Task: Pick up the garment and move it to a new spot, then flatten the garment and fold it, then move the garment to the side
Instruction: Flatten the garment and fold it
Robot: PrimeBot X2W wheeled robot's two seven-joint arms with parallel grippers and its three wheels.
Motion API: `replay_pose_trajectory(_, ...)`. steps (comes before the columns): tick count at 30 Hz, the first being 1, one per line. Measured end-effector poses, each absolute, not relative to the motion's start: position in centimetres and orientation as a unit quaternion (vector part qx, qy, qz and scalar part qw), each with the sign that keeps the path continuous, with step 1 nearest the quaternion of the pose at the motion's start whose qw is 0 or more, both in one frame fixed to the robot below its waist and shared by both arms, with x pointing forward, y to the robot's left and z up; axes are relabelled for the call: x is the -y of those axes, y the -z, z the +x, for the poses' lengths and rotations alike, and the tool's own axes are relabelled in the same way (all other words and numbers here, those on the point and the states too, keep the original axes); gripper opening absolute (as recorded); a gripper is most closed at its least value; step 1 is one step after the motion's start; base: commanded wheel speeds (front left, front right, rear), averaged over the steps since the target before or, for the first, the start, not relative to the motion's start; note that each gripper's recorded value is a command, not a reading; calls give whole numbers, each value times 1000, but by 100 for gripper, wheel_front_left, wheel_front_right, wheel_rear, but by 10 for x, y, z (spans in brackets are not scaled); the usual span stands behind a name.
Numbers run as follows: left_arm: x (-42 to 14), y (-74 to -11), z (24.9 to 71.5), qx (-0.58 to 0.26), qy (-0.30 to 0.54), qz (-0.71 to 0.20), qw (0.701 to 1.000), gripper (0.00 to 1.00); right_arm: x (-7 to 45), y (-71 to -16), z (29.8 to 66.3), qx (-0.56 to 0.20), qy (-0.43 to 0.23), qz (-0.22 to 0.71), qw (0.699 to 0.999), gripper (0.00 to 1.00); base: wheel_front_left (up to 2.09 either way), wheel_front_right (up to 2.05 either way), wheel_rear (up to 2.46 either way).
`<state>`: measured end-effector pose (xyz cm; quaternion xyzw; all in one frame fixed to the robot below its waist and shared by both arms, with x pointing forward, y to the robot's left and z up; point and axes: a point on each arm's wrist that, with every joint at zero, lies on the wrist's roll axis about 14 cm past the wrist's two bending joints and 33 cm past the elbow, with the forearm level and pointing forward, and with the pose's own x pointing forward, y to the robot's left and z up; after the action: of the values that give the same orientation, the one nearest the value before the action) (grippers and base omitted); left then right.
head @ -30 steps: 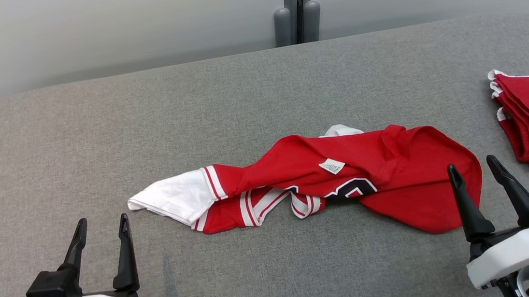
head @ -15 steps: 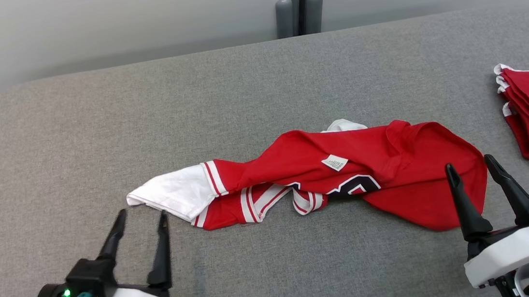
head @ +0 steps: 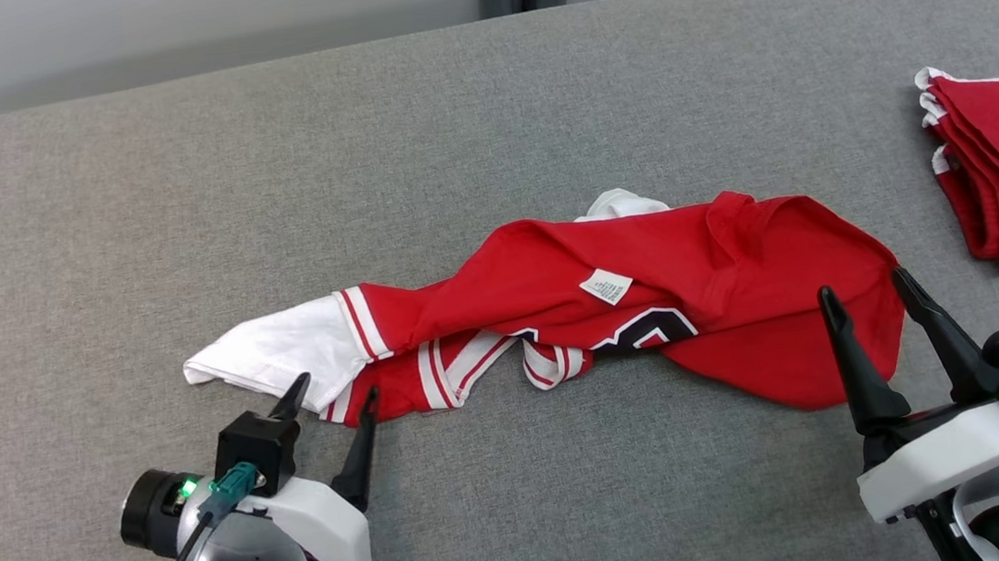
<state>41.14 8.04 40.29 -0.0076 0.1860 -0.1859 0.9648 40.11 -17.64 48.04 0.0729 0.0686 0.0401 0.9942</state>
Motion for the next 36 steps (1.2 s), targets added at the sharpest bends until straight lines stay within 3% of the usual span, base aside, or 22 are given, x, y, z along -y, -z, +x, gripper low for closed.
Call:
replay_pose_trajectory(5,-88,-388,415,-212,180,14,960,100,179,-472,400,-80,-35,75,993,100,0,0,0)
replay_pose_trajectory(7,-88,-389,417,-210,180,15,961,20,178,-471,401,-82,-37,76,993,100,0,0,0)
replay_pose_trajectory(8,-88,-391,420,-206,178,15,962,0,175,-470,402,-84,-41,78,993,100,0,0,0)
replay_pose_trajectory(24,-95,-406,430,-170,163,-1,972,0,95,-429,425,-147,-159,101,971,100,0,0,0)
replay_pose_trajectory(25,-95,-407,430,-167,162,-2,972,0,93,-427,427,-149,-162,101,970,89,0,0,0)
replay_pose_trajectory(26,-96,-407,430,-167,160,-3,973,0,92,-427,429,-147,-164,104,970,40,0,0,0)
replay_pose_trajectory(27,-97,-408,430,-165,158,-3,974,0,91,-427,431,-145,-165,104,970,6,0,0,0)
replay_pose_trajectory(28,-97,-408,430,-163,158,-3,974,0,90,-428,433,-142,-166,105,970,0,0,0,0)
replay_pose_trajectory(36,-101,-424,437,-128,148,-4,981,0,108,-448,443,-101,-149,99,979,0,0,0,0)
